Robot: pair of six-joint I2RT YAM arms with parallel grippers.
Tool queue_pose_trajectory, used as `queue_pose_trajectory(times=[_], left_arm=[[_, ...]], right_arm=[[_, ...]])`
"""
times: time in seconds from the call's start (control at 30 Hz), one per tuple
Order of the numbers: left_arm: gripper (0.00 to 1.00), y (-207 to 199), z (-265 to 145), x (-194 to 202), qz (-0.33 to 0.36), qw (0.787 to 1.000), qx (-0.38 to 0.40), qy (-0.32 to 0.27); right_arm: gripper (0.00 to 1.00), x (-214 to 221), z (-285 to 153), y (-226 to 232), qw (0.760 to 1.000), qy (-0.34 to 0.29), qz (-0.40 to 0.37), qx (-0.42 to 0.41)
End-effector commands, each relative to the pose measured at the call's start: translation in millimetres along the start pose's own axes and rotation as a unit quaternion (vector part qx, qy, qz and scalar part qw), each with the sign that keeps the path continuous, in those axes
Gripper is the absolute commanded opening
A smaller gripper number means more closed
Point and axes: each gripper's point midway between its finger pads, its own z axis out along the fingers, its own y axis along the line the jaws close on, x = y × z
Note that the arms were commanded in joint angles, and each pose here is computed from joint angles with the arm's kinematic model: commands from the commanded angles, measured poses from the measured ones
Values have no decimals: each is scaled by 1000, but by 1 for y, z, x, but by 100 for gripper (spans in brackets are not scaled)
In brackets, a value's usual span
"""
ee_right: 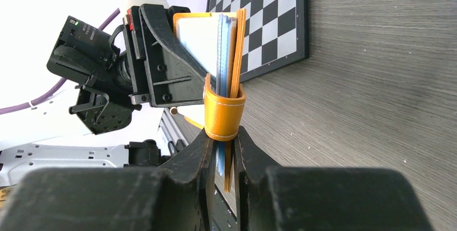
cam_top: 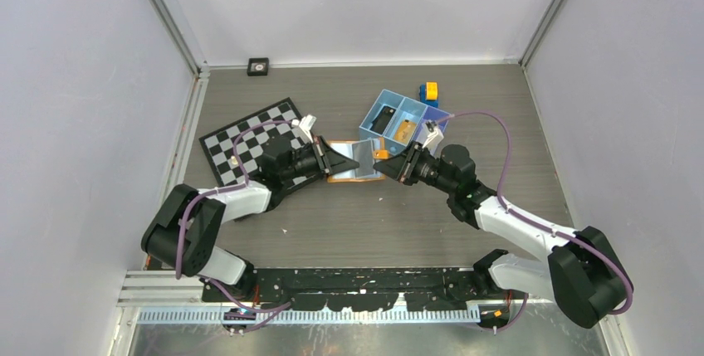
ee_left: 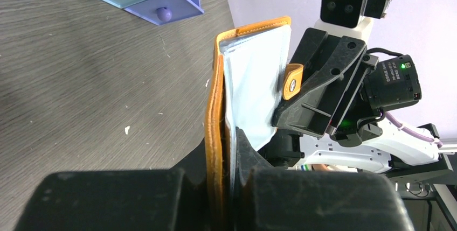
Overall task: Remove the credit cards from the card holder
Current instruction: Remove the credit card from the card holder.
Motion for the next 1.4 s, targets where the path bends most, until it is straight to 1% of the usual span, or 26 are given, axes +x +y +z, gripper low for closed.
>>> queue_pose_trajectory(times=[0.0,0.1,0.13,0.17,0.2,0.23,0.33,0.4,0.5,0.63,0.67,0.7,0.87,0.9,0.93,0.97,1.03,1.1,1.17,1.2,1.37], left_arm=[[0,27,7,-4,-2,999,-50,-3],[0,32,8,-3,-5,998,-62,2],[2,33,8,-3,-6,998,-66,3],[7,33,8,-3,-4,998,-68,5],[13,31,7,-4,0,998,-68,4],[25,30,6,-5,3,998,-70,2],[51,26,0,-7,19,997,-79,-7],[62,23,-3,-8,33,996,-85,-12],[69,19,-3,-5,59,993,-97,-13],[73,16,0,-1,73,992,-105,-4],[72,16,0,0,73,992,-105,-4],[68,17,0,0,72,992,-107,-3],[28,16,5,3,59,994,-92,6],[19,16,6,3,57,994,-88,5],[11,15,6,2,56,995,-86,4],[5,16,6,2,55,995,-86,3],[0,16,5,1,55,995,-87,1],[0,15,4,0,55,995,-86,-1],[0,15,3,-1,56,995,-87,-3],[0,14,3,-1,56,995,-87,-4],[0,16,3,-1,55,994,-90,-3]], right_arm=[[1,-15,-6,62,992,-13,-30,-122],[0,-15,-5,62,992,-10,-28,-123],[1,-15,-4,61,992,-10,-28,-122],[1,-16,-4,60,992,-13,-30,-119],[1,-17,-2,56,994,-15,-30,-106],[1,-18,0,49,996,-15,-30,-83],[0,-20,3,30,999,-20,-31,-33],[0,-20,3,27,999,-19,-33,-24],[1,-19,4,27,999,-15,-35,-24],[1,-16,7,28,999,-7,-41,-21],[1,-15,7,29,999,-5,-43,-23],[1,-13,8,30,999,-1,-45,-26],[1,-8,8,42,997,7,-50,-52],[1,-9,8,42,997,5,-50,-50],[3,-9,7,41,998,2,-50,-48],[6,-11,6,41,998,-2,-49,-46],[10,-12,5,39,998,-6,-49,-40],[17,-13,5,35,998,-11,-49,-27],[28,-15,5,30,999,-15,-48,-13],[32,-16,4,30,999,-17,-48,-10],[32,-17,3,30,999,-20,-49,-10]])
